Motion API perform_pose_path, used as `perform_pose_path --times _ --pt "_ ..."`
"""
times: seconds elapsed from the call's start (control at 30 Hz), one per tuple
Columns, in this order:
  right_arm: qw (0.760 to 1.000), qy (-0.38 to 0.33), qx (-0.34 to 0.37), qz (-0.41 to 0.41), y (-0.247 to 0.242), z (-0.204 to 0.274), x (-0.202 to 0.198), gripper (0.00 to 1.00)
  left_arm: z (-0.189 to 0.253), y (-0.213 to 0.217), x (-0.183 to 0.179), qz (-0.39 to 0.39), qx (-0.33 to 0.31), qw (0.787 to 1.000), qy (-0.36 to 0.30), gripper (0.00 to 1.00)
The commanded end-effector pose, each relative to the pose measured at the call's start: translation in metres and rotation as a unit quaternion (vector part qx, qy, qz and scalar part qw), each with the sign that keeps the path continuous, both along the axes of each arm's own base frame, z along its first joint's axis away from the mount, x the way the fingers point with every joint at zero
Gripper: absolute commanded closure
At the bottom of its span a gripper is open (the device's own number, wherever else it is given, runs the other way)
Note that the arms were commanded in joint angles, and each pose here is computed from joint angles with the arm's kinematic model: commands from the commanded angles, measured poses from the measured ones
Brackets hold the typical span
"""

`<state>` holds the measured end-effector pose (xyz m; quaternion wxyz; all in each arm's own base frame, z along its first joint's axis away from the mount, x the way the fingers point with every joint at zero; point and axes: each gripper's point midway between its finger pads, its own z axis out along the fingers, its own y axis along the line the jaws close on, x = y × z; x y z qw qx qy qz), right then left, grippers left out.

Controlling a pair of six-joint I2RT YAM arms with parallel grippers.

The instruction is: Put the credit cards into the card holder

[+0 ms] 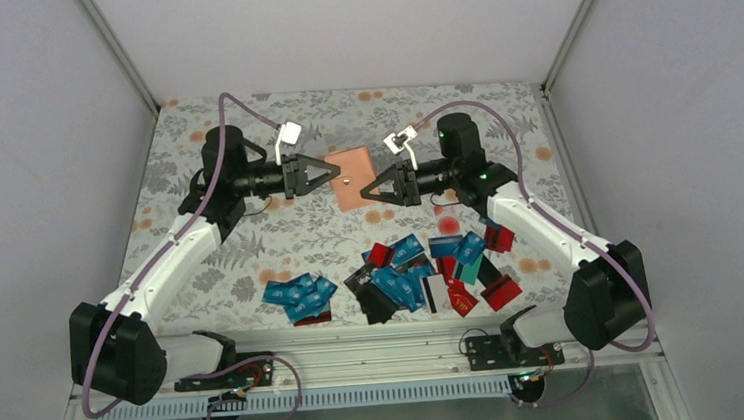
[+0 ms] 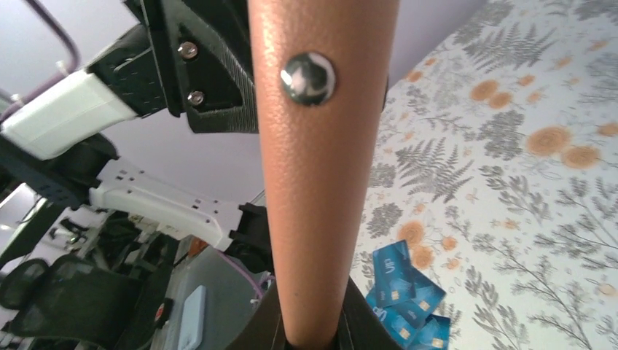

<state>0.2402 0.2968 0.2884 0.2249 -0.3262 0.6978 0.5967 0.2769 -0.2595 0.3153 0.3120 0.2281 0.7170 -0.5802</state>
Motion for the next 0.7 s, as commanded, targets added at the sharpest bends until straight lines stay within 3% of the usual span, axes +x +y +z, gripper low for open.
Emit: perform_pose_path --times 0.0,0.07,0.13,0.27,0.67 --pt "0.997 -0.028 -0.027 -0.065 -0.004 0.009 0.013 0.96 -0.009 0.017 0.026 0.108 0.075 0.991 -0.015 0.5" --pt "0.992 -0.018 -0.055 -0.111 -0.008 -0.001 0.028 0.96 -0.015 0.032 0.039 0.168 0.112 0.979 -0.017 0.34" --pt "0.984 -0.002 -0.085 -0.154 -0.013 -0.014 0.042 0.96 -0.017 0.044 0.046 0.209 0.135 0.968 -0.02 0.29" --pt "0.976 0.022 -0.117 -0.179 -0.014 -0.032 0.053 0.96 -0.017 0.058 0.05 0.26 0.164 0.951 -0.029 0.28" --pt "0.966 0.031 -0.161 -0.198 -0.004 -0.049 0.067 0.96 -0.053 0.006 0.047 0.234 0.237 0.943 -0.013 0.28"
